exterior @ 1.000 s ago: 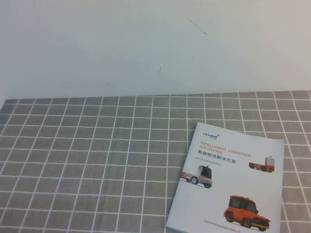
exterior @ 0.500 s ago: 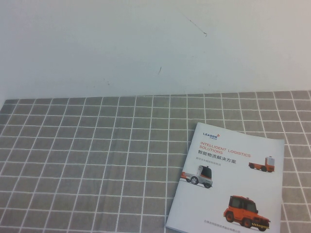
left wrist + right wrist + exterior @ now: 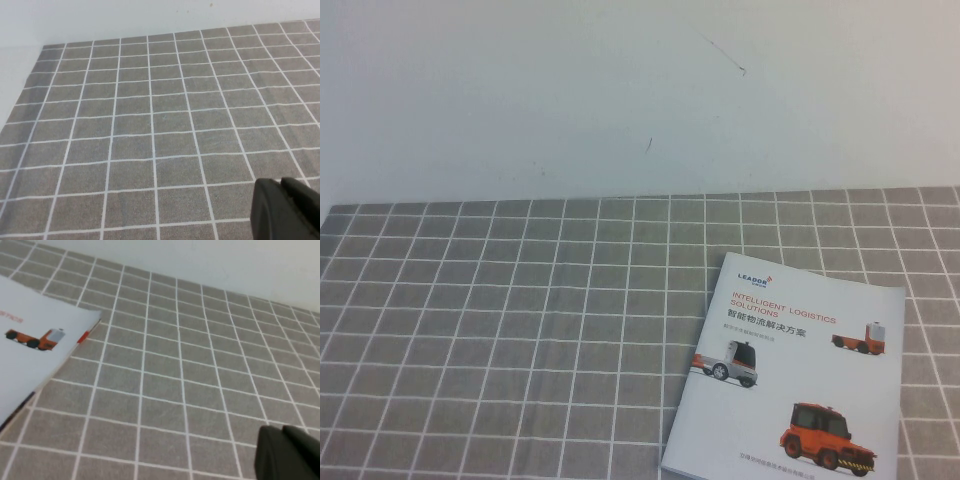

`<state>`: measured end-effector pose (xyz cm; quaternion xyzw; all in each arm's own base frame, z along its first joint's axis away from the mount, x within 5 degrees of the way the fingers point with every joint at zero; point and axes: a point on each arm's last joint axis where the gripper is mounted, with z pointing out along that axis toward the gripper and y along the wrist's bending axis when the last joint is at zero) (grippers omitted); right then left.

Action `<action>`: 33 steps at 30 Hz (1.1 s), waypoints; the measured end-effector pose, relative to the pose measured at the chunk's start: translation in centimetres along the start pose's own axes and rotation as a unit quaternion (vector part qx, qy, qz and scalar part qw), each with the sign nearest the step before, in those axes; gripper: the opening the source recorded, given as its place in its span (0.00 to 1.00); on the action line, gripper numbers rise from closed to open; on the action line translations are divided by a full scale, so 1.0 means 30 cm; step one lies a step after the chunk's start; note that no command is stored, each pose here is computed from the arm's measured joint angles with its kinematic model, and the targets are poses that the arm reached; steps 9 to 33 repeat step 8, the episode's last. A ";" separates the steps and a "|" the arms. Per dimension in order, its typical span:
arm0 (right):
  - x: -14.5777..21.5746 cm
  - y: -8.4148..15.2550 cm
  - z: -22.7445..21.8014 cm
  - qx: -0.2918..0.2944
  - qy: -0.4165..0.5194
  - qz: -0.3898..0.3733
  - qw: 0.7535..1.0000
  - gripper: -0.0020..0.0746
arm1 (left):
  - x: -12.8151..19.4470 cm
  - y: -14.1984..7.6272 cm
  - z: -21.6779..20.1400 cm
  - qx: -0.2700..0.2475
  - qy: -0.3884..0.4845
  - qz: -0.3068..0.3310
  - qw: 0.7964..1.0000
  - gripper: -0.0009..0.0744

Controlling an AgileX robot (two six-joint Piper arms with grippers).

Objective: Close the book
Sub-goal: 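Close the open booklet and leave it lying on the table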

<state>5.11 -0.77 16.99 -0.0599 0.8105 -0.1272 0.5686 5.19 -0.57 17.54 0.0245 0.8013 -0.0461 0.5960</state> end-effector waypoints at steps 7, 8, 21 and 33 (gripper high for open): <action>-0.002 0.004 -0.001 -0.008 -0.001 0.059 0.998 0.02 | 0.000 0.000 0.000 0.000 0.000 0.000 1.000 0.01; -0.002 0.005 -0.001 -0.008 -0.001 0.068 0.998 0.02 | 0.000 0.000 0.000 0.000 0.000 0.000 1.000 0.01; -0.002 0.005 -0.001 -0.008 -0.001 0.068 0.998 0.02 | 0.000 0.000 0.000 0.000 0.000 0.000 1.000 0.01; -0.002 0.005 -0.001 -0.008 -0.001 0.068 0.998 0.02 | 0.000 0.000 0.000 0.000 0.000 0.000 1.000 0.01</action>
